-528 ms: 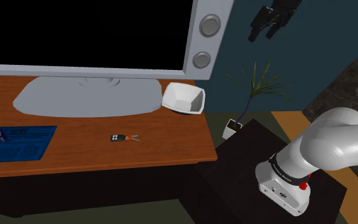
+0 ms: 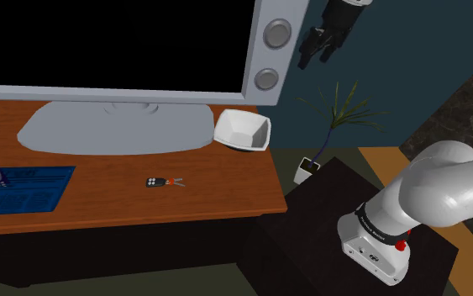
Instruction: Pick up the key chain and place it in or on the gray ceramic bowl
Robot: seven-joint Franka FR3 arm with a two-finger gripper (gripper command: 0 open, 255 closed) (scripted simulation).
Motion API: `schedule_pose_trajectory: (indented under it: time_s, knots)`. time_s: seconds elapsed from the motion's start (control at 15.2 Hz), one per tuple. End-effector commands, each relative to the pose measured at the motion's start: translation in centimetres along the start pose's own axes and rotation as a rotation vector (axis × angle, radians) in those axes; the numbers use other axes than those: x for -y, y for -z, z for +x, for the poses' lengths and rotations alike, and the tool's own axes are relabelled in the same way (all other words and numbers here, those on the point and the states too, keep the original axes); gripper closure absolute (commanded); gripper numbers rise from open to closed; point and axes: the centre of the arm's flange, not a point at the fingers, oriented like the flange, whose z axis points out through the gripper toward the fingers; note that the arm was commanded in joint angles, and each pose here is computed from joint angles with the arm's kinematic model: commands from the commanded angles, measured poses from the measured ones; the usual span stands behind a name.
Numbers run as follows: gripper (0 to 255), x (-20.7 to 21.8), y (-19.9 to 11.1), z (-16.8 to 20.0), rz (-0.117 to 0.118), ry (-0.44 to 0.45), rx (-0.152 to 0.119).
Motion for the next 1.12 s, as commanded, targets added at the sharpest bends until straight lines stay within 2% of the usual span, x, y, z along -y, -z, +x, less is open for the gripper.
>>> schedule_pose_trajectory:
  time_s: [0.0,1.06]
  knots:
    - [0,1.6,-1.8,0.9,0.004,0.036,0.003]
    - [0,16.5,-15.3,6.8,0.035,0.319,0.037]
